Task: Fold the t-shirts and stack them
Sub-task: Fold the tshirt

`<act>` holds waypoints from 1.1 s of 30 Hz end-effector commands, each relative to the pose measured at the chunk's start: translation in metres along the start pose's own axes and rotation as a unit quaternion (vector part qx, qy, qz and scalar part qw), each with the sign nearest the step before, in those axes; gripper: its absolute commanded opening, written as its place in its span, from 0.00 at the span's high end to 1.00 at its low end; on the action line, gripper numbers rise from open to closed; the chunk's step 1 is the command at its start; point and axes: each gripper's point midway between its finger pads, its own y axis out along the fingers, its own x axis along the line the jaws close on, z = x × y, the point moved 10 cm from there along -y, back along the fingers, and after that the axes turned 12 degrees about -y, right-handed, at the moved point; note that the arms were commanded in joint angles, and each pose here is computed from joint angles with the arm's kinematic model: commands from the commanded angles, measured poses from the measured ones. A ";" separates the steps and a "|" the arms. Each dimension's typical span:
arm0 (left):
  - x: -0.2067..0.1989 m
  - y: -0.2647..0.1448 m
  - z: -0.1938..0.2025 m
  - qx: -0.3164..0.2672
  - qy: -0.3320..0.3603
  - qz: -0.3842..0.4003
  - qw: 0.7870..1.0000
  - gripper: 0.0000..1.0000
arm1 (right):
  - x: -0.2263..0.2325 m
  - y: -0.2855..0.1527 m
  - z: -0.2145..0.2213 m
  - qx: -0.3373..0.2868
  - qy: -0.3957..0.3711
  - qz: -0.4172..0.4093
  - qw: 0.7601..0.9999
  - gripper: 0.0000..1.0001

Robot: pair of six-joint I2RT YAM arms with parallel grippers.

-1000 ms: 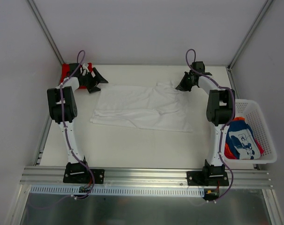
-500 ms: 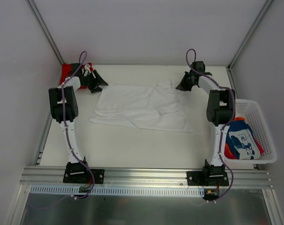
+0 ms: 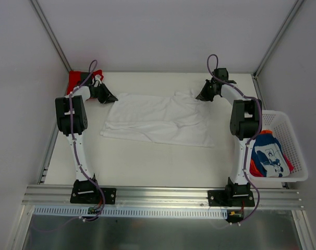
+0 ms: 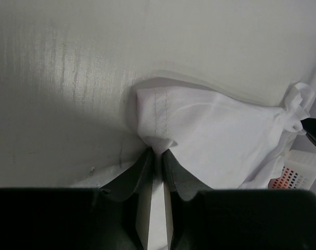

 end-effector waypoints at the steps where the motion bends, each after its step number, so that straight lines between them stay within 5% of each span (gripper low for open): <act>1: 0.000 0.004 0.002 0.004 -0.002 -0.015 1.000 0.96 | 0.012 -0.032 -0.017 -0.037 -0.018 -0.009 0.999 1.00; 18: -0.028 -0.029 0.003 -0.033 0.046 -0.001 0.998 1.00 | 0.023 -0.057 -0.021 -0.052 -0.024 -0.022 0.998 0.99; 33: -0.057 -0.079 0.045 -0.103 0.089 0.031 0.990 1.00 | 0.035 -0.093 0.005 -0.059 -0.037 -0.031 0.997 0.99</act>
